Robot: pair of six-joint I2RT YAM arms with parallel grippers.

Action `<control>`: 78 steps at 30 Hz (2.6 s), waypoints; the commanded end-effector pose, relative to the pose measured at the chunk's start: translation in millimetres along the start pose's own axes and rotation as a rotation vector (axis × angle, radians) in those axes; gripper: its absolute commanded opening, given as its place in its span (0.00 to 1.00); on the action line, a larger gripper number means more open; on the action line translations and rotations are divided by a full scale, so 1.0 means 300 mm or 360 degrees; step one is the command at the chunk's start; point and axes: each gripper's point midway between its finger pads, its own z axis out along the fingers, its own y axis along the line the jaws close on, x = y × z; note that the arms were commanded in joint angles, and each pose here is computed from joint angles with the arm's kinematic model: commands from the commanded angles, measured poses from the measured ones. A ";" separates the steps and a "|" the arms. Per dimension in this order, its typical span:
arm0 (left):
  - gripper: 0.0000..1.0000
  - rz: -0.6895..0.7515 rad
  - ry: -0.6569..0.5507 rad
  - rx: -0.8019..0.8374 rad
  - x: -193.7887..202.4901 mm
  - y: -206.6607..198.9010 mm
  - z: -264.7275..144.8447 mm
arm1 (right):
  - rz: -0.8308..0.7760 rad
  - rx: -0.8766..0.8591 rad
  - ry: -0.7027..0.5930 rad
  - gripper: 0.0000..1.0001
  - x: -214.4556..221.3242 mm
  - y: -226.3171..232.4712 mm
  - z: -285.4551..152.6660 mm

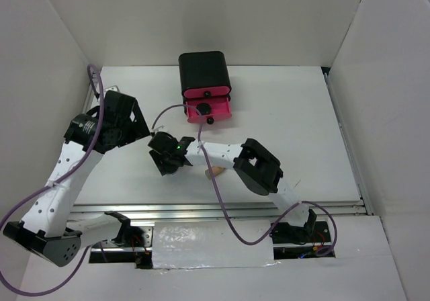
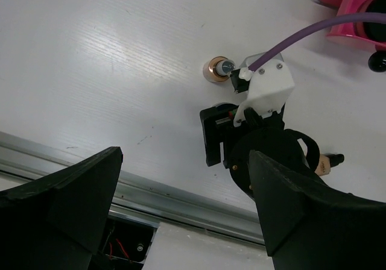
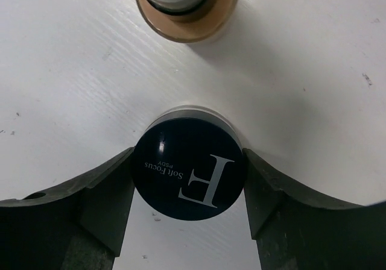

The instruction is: Organize the makeup

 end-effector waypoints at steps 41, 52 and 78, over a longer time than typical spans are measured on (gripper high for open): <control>0.99 0.0007 -0.0163 0.0267 -0.059 -0.061 -0.055 | 0.0541 0.0750 -0.1001 0.47 -0.529 -0.897 -0.341; 0.99 0.0006 -0.0165 0.0272 -0.052 -0.058 -0.053 | 0.0596 0.0697 -0.0954 0.47 -0.441 -0.892 -0.316; 0.99 0.0008 -0.0129 0.0316 -0.021 -0.071 -0.036 | 0.1025 0.0560 -0.1107 1.00 -0.523 -0.888 -0.613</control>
